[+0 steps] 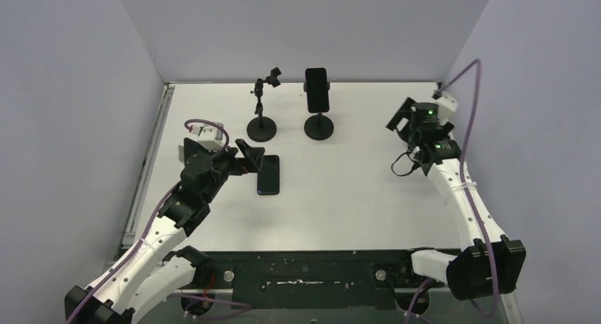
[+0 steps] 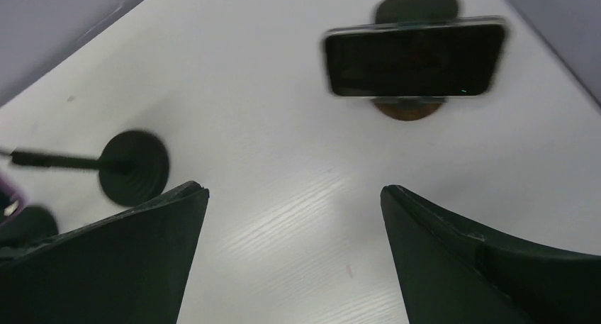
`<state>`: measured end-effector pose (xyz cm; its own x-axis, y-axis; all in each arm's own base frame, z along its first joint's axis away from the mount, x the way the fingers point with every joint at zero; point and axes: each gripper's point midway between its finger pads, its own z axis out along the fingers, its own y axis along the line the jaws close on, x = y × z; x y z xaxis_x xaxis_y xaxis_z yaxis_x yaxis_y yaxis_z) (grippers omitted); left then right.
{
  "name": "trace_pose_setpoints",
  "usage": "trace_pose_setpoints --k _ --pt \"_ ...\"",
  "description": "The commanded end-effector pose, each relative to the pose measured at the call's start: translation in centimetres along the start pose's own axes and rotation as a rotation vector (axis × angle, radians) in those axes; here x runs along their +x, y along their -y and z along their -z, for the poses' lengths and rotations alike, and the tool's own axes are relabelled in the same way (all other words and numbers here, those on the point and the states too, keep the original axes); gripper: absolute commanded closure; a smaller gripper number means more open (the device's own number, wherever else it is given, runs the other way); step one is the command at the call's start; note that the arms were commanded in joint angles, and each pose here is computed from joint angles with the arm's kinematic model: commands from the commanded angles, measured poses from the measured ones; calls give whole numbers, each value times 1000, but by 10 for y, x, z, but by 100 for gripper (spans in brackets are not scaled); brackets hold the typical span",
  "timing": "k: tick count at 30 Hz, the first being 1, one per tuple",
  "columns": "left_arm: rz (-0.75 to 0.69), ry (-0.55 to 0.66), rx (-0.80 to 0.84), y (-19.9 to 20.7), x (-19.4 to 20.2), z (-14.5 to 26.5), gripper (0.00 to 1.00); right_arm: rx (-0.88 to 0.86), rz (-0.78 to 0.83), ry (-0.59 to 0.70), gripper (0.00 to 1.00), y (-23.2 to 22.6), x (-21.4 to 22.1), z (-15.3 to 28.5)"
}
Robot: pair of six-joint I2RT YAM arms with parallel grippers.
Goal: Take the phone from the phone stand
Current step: Pick up the phone stand with the phone at the center of the board.
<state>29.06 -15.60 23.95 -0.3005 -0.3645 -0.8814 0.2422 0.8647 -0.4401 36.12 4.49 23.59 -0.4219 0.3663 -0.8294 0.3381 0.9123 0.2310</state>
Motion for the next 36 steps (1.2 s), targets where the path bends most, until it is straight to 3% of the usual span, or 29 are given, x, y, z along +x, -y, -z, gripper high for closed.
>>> trace_pose_setpoints --k 1,8,13,20,24,30,32,36 --pt "-25 91 147 31 -31 10 3 98 -231 32 1 68 -11 -13" --pt "-60 90 257 54 -28 19 3 250 -419 330 3 143 -37 -14" --pt "-68 76 301 61 -23 23 3 335 -316 322 3 177 -52 -30" --pt "-84 60 326 67 -21 27 3 55 -329 400 8 169 -78 -58" --pt "-93 58 364 75 -21 30 3 -143 -273 449 10 126 -95 -62" --pt "-114 30 342 71 -13 26 3 -145 -236 497 9 128 -131 -71" --pt "-112 30 336 70 -13 25 3 -115 -199 476 9 138 -122 -77" --pt "-111 30 345 72 -13 25 3 -133 -281 481 9 161 -93 -79"
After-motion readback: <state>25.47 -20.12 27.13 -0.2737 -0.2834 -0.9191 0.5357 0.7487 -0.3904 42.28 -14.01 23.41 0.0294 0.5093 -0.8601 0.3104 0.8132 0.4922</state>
